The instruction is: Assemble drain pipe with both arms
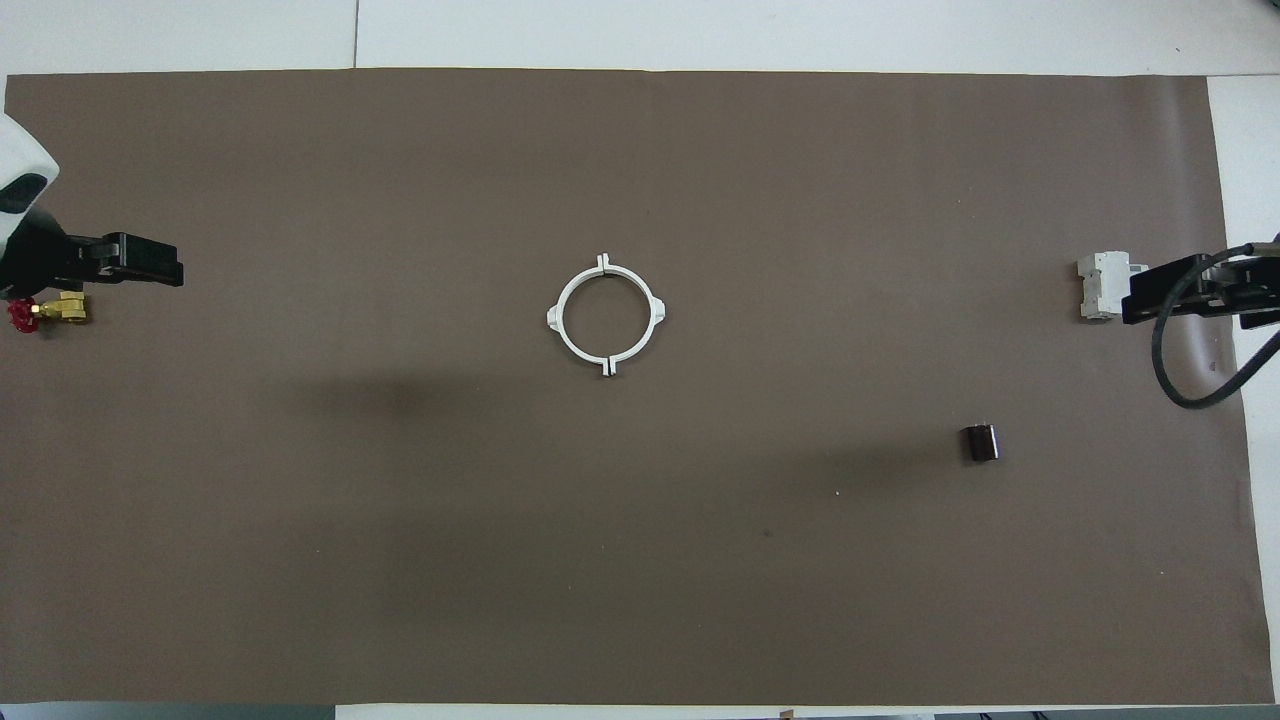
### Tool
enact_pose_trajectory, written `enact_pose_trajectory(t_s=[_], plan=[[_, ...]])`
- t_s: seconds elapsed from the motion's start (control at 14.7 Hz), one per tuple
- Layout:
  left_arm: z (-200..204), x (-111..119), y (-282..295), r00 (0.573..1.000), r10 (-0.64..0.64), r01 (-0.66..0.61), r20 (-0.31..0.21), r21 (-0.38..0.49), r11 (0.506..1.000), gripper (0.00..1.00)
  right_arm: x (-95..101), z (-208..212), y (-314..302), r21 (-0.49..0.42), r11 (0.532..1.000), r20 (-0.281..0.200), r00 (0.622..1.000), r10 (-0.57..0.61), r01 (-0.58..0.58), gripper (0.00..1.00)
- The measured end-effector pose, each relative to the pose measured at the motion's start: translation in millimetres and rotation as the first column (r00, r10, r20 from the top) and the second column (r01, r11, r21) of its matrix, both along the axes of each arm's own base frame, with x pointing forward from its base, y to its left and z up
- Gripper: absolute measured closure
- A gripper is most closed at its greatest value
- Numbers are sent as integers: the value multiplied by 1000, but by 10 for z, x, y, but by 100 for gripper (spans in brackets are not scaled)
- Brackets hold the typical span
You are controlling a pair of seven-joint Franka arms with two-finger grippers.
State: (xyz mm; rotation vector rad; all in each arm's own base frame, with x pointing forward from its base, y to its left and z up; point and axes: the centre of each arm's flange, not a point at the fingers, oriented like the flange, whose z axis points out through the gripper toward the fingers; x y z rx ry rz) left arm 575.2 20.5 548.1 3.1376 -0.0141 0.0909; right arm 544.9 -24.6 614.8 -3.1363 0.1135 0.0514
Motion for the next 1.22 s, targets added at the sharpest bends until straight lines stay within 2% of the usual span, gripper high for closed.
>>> enact_pose_trajectory(t_s=[0.41, 1.22], plan=[[190, -39, 201, 1000, -15, 15, -26, 1, 1000, 0, 0, 8, 0, 0, 1000, 1, 1000, 0, 0, 0], [175, -60, 240, 998, -37, 37, -45, 0, 999, 0, 1, 4, 0, 0, 1000, 0, 1000, 0, 0, 0]])
